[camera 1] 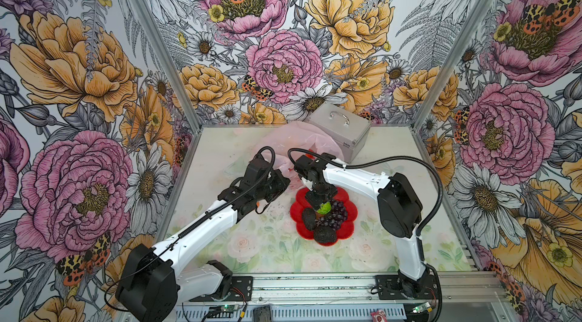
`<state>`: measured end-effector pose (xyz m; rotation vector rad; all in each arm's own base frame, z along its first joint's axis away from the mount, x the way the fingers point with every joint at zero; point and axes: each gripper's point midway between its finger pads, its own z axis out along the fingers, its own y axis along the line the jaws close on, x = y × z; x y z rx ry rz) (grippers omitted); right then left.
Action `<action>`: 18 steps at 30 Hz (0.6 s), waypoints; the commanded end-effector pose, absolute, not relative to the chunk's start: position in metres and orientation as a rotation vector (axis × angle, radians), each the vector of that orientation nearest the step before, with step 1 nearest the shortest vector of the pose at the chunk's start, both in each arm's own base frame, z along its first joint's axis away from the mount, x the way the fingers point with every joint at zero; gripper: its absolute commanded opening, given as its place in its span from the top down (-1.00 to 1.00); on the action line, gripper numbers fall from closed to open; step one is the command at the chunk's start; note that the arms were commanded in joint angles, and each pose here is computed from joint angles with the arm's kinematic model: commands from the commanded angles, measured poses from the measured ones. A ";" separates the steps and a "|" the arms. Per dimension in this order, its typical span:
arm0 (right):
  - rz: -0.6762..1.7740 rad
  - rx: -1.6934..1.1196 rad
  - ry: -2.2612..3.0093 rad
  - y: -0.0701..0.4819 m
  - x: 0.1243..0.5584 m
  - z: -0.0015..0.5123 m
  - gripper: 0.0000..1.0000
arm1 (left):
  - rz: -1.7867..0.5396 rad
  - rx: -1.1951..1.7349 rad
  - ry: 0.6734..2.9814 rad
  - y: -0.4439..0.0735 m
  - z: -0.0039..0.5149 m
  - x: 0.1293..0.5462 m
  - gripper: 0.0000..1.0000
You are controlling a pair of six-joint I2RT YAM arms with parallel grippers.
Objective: Place the fruits into the plastic bag
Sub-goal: 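Lower the right gripper onto the green mango on the plate and grasp it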
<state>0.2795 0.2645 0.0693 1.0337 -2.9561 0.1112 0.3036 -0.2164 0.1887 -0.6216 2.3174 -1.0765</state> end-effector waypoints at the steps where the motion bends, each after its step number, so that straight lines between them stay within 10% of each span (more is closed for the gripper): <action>1: 0.125 1.045 -2.960 0.268 0.286 0.066 -0.27 | -1.066 -0.639 2.314 -0.212 0.185 0.304 1.00; 18: 0.145 1.023 -2.932 0.261 0.284 0.053 -0.44 | -1.066 -0.642 2.324 -0.215 0.184 0.307 1.00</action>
